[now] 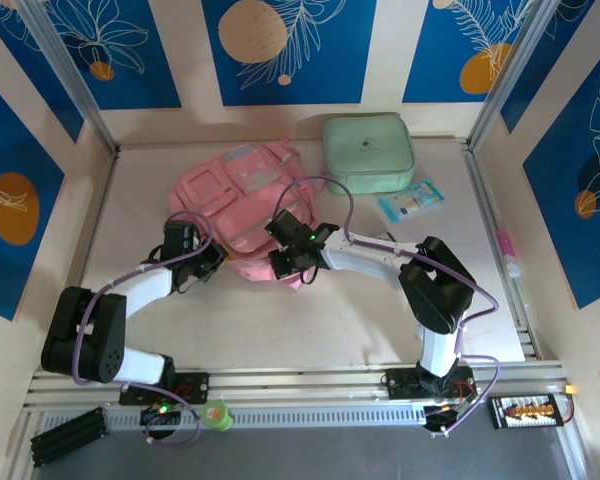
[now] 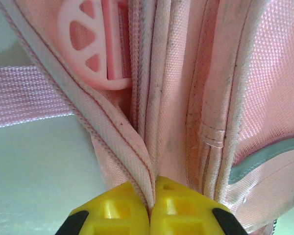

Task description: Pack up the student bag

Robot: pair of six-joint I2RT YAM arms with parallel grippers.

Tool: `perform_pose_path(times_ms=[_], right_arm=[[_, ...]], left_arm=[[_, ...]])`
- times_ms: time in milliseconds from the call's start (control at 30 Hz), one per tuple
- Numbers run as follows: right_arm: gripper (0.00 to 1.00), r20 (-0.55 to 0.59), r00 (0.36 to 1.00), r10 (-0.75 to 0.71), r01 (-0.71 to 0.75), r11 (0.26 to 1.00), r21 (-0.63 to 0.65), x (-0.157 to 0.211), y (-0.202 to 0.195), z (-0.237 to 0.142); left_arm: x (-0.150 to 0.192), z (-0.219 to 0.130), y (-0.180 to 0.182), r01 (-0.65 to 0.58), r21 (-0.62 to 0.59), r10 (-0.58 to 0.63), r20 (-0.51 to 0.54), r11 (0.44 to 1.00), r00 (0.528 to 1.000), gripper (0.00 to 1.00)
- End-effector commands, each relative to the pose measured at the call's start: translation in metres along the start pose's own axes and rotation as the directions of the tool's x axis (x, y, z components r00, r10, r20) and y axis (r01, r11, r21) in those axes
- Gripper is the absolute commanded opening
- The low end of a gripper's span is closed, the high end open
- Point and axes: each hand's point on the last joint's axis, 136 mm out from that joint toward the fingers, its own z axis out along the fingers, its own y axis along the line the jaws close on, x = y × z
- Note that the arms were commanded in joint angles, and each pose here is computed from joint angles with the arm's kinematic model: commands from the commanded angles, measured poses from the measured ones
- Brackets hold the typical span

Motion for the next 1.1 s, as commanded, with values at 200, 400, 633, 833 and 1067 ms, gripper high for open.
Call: perform_pose_path(times_ms=[200,400,633,833,1067], right_arm=[[0.00,0.068,0.990,0.124,-0.135,0.972,0.194,0.004,-0.066,-0.026],[0.01,0.092,0.966,0.243,-0.255,0.952,0.169,0.010,-0.099,-0.038],[0.00,0.082,0.969,0.233,-0.242,0.963,0.123,0.001,-0.092,-0.036],[0.00,0.045,0.992,0.118,-0.103,0.960,-0.262,0.003,-0.019,-0.040],[0.00,0.043,0.998,0.038,-0.012,0.872,-0.489,-0.005,0.059,-0.041]], left_arm=[[-0.019,-0.016,0.007,-0.046,-0.087,0.054,0.101,0.995,0.993,0.03],[-0.017,-0.022,0.009,-0.068,-0.107,0.079,0.102,0.992,0.992,0.02],[-0.022,-0.021,0.001,-0.105,-0.106,0.115,0.094,0.989,0.989,0.02],[-0.050,-0.019,-0.005,-0.219,-0.228,0.248,0.107,0.949,0.963,0.02],[-0.099,-0.030,0.002,-0.247,-0.422,0.347,0.179,0.872,0.921,0.22]])
